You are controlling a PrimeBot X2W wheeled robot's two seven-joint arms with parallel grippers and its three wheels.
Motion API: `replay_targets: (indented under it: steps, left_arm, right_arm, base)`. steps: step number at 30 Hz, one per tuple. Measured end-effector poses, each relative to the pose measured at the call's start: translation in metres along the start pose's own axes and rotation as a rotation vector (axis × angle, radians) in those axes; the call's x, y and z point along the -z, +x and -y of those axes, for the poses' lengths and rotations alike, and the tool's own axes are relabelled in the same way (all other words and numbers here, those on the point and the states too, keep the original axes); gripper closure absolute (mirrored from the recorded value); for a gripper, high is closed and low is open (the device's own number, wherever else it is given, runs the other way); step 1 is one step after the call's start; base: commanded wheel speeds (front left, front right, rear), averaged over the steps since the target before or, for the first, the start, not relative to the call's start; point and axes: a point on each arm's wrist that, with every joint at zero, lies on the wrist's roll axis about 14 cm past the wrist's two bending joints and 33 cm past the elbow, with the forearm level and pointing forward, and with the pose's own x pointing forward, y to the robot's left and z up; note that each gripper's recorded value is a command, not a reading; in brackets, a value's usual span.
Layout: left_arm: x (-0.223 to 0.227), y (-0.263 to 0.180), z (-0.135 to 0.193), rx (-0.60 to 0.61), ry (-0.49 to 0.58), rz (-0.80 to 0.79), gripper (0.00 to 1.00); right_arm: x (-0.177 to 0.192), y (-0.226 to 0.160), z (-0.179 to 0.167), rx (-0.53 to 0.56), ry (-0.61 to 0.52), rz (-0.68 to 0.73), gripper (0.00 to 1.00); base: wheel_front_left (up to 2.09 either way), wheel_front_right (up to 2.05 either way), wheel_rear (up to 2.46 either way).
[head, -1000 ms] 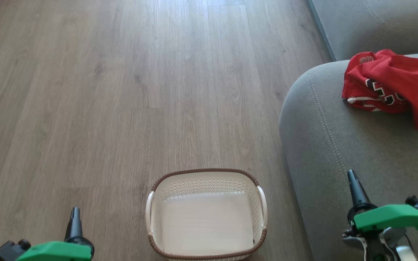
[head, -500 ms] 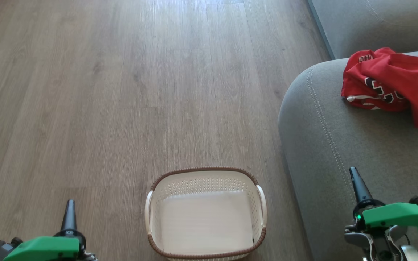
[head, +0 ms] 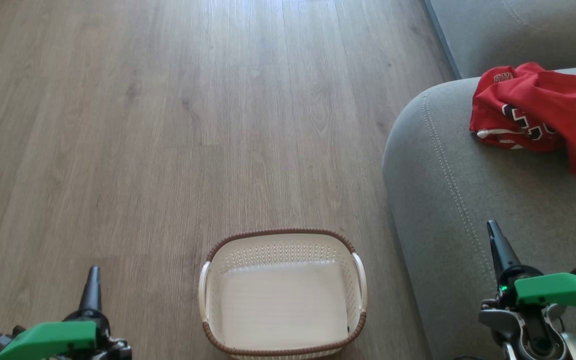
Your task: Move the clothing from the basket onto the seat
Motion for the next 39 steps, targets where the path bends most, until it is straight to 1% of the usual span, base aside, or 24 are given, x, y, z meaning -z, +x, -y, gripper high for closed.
replay_targets:
  steps: [10,15,19,39]
  left_arm:
    - [-0.005,0.003,0.008,0.040,-0.105,0.005,1.00]
    - [-0.008,0.006,0.015,0.068,-0.141,0.010,1.00]
    - [-0.007,0.006,0.017,0.081,-0.190,0.009,1.00]
    - [-0.010,0.006,0.017,0.081,-0.195,0.017,1.00]
  right_arm:
    - [-0.004,0.000,-0.002,-0.010,0.113,0.005,1.00]
    - [-0.006,0.003,-0.006,-0.024,0.157,0.006,1.00]
    - [-0.008,0.005,-0.012,-0.042,0.203,0.010,1.00]
    - [-0.008,0.005,-0.012,-0.043,0.211,0.008,1.00]
  base:
    - [0.00,0.00,0.00]
    - [0.00,0.00,0.00]
    - [0.00,0.00,0.00]
    - [0.00,0.00,0.00]
